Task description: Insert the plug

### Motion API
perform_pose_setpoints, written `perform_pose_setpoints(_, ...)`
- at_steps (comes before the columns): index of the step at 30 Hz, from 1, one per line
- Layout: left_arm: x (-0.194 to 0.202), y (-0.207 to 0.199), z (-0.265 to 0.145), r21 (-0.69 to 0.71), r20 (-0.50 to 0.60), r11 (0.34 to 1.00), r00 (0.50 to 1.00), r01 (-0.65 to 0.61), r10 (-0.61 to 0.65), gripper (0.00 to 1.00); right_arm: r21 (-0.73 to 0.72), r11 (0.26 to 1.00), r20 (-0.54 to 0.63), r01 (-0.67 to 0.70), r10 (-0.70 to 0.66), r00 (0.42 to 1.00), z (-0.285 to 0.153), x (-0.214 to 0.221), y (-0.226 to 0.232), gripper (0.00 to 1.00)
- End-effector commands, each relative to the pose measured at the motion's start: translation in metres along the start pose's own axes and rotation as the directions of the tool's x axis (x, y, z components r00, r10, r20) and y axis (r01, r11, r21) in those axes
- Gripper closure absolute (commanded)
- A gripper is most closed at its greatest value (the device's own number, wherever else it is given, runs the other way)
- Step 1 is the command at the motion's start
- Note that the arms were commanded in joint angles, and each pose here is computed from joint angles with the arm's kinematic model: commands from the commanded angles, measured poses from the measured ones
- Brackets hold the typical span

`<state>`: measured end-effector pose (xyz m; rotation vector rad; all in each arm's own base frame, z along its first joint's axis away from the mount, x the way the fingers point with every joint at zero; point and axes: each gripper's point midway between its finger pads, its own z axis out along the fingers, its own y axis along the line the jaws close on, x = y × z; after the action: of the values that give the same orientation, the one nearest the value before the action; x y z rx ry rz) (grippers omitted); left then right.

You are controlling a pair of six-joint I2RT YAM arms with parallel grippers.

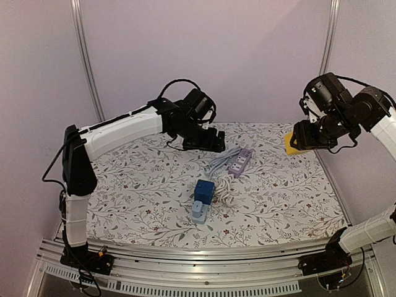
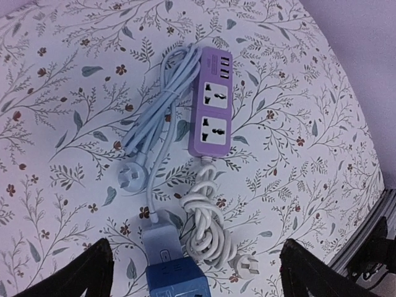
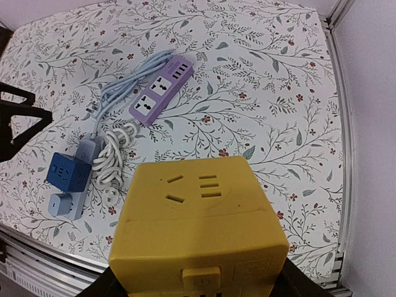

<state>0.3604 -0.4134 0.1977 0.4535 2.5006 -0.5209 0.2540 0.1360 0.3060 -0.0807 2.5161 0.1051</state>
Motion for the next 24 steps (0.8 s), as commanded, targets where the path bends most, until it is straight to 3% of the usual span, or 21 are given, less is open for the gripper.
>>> perform_pose_setpoints(1, 0.007, -0.023, 0.043, 0.031, -0.051, 0.998, 0.997, -0.050, 0.052, 0.08, 0.065, 0.992, -0.092, -0.105, 0.110, 0.990, -0.005, 0.033, -0.020, 1.00)
perform_pose_setpoints(11, 0.028, -0.042, 0.124, 0.062, -0.083, 0.992, 0.990, -0.112, 0.117, 0.14, 0.025, 0.982, -0.177, -0.187, 0.188, 0.966, -0.011, 0.061, -0.018, 1.00)
perform_pose_setpoints(24, 0.024, -0.044, 0.171, 0.042, -0.003, 0.983, 0.984, -0.179, 0.180, 0.23, -0.024, 0.959, -0.266, -0.281, 0.265, 0.927, -0.004, 0.081, -0.004, 1.00)
